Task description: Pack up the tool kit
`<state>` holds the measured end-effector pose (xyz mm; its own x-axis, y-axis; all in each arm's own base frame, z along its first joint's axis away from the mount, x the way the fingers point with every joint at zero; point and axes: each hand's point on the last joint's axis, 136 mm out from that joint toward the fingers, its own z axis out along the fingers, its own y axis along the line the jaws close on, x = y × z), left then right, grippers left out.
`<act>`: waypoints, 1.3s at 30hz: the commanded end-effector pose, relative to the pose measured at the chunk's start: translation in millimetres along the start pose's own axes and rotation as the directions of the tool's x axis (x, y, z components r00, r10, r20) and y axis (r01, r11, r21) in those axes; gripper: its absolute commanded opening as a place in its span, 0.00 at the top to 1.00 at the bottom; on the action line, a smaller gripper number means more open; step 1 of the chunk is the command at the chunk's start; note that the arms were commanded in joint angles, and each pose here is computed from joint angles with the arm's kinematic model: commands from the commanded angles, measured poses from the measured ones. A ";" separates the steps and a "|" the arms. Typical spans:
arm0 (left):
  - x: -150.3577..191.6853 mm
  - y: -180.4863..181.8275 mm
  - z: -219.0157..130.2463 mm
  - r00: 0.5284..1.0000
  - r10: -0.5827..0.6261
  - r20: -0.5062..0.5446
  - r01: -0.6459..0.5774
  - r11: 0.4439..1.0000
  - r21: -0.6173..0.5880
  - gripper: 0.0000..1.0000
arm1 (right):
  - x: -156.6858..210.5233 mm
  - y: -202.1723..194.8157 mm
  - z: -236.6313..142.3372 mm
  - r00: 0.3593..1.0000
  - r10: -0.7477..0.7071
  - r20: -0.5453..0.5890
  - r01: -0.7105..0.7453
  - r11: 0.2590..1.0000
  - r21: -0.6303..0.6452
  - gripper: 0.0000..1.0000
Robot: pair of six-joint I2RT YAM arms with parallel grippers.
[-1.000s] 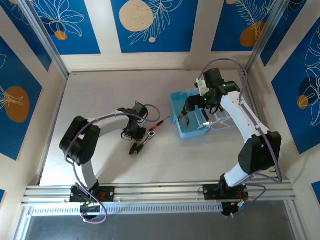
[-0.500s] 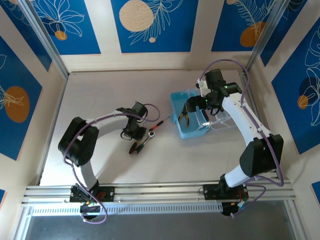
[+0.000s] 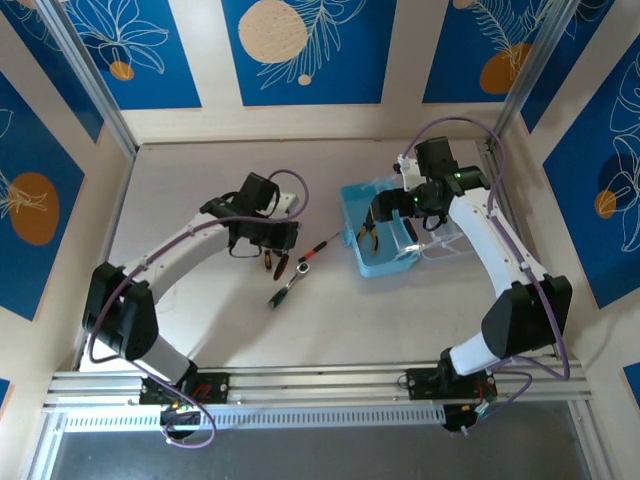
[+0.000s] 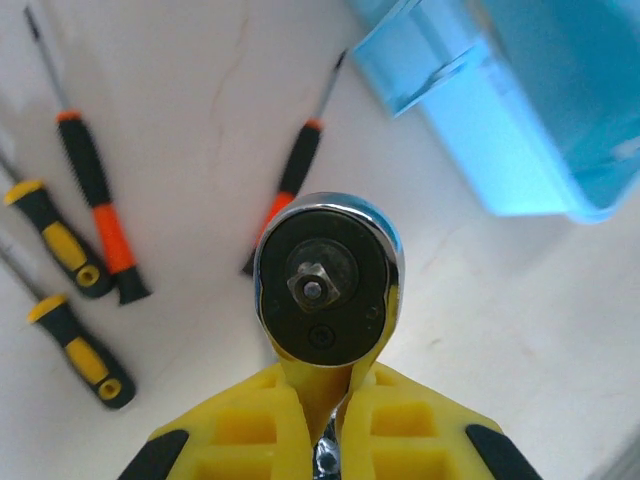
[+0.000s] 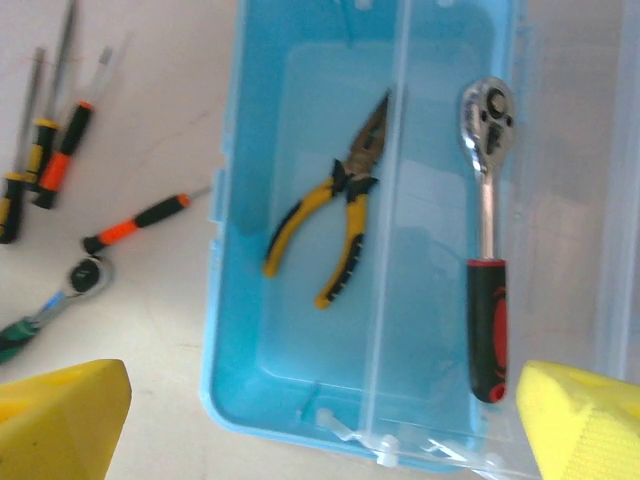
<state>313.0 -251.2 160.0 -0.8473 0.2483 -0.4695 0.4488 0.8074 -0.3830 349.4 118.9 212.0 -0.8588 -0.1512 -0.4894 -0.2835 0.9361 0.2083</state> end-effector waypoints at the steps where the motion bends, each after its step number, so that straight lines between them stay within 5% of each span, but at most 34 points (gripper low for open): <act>1: -44.7 -41.9 -26.2 0.989 -0.034 0.146 -0.003 0.969 0.245 1.00 | -12.5 37.6 -18.0 0.996 0.024 0.084 -0.007 0.980 -0.199 0.01; 11: -127.9 -96.1 -47.4 0.937 -0.190 0.292 -0.019 0.810 0.586 1.00 | -23.8 126.1 -10.7 0.987 -0.023 0.161 0.093 0.891 -0.444 0.00; 20: -143.9 -102.3 -49.3 0.921 -0.236 0.310 -0.019 0.767 0.641 1.00 | -34.8 151.0 11.1 0.988 -0.027 0.154 0.097 0.877 -0.471 0.24; 24: -144.6 -104.0 -51.1 0.918 -0.239 0.316 -0.025 0.761 0.648 1.00 | -33.7 158.4 22.2 0.991 -0.033 0.133 0.093 0.875 -0.475 0.41; 31: -141.7 -99.1 -43.0 0.922 -0.236 0.307 -0.013 0.774 0.633 1.00 | -39.1 160.2 20.0 0.987 -0.019 0.157 0.091 0.880 -0.466 1.00; 33: -138.3 -94.7 -37.0 0.925 -0.232 0.300 -0.001 0.788 0.615 1.00 | -40.2 156.6 15.9 0.986 -0.014 0.163 0.088 0.885 -0.456 1.00; 35: -135.0 -88.2 -32.7 0.928 -0.227 0.297 0.010 0.810 0.587 0.82 | -40.0 149.9 11.8 0.986 -0.011 0.165 0.083 0.894 -0.441 1.00; 39: -125.1 -54.6 -29.4 0.933 -0.183 0.309 0.037 0.904 0.426 0.20 | -35.8 113.7 6.8 0.989 0.004 0.146 0.048 0.934 -0.354 1.00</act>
<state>379.9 -334.8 264.8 -0.8117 -0.0957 -0.5762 0.4999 0.3962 -0.7701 346.3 260.5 223.2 -0.8227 -0.1177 -0.5562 -0.4580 0.7169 0.5256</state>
